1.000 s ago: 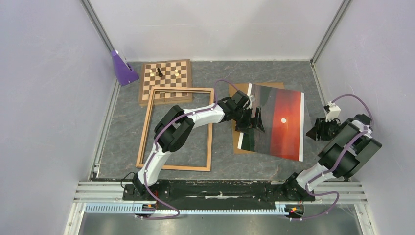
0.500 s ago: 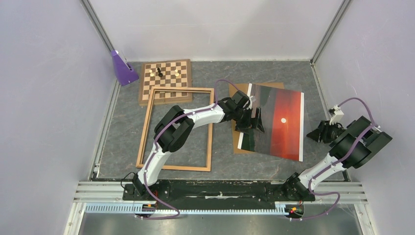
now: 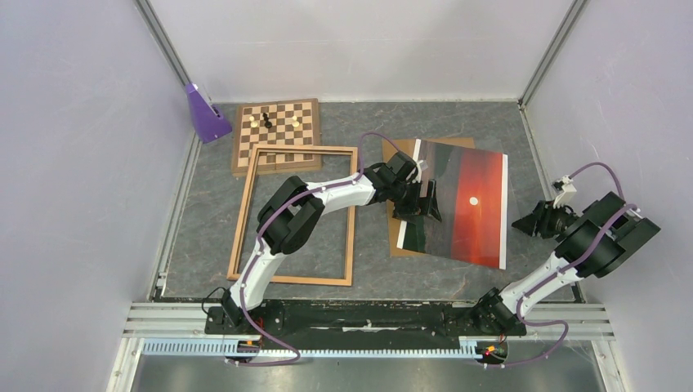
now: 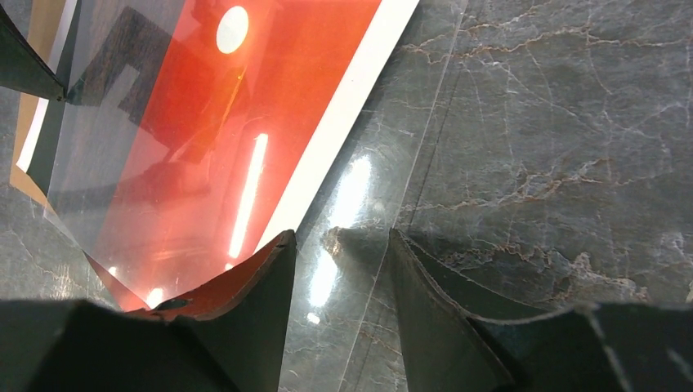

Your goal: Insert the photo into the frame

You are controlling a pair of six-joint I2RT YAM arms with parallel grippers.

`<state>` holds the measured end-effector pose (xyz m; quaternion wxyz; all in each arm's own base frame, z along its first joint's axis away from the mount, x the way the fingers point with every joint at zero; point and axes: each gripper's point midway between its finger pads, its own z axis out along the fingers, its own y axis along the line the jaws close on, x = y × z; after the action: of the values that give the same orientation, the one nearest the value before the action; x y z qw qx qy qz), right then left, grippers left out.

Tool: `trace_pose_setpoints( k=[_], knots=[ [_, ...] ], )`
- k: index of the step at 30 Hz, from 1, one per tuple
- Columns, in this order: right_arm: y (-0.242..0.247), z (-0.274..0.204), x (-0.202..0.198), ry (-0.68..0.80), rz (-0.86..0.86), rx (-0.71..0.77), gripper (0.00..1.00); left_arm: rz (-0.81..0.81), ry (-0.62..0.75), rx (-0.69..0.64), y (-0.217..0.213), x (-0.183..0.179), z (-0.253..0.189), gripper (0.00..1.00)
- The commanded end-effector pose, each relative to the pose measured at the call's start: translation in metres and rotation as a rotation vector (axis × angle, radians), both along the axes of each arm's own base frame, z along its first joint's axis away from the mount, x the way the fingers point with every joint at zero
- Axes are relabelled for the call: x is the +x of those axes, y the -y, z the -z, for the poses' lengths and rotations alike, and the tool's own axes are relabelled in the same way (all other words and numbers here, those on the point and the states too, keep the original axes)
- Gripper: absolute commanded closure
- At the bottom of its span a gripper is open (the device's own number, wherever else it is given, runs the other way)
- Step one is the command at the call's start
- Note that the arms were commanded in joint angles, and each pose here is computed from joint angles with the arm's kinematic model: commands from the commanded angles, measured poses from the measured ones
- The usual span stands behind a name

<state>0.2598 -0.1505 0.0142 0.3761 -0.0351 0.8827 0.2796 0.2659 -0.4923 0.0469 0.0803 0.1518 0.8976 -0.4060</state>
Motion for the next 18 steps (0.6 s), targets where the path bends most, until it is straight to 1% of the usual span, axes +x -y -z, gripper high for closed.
trace_pose_setpoints(
  k=[1, 4, 8, 18],
  knots=[
    [-0.013, 0.056, -0.061, -0.284, 0.023, 0.069, 0.51, 0.023, 0.021, 0.148, -0.019, -0.014, 0.055, 0.03],
    [-0.021, 0.058, -0.071, -0.297, 0.013, 0.067, 0.53, 0.024, 0.024, 0.145, -0.02, -0.014, 0.053, 0.03],
    [-0.032, 0.056, -0.079, -0.293, -0.01, 0.066, 0.6, 0.029, 0.029, 0.139, -0.019, -0.014, 0.051, 0.03],
    [-0.033, 0.019, -0.07, -0.211, -0.032, 0.07, 0.74, 0.036, 0.036, 0.142, -0.018, -0.013, 0.054, 0.03]
  ],
)
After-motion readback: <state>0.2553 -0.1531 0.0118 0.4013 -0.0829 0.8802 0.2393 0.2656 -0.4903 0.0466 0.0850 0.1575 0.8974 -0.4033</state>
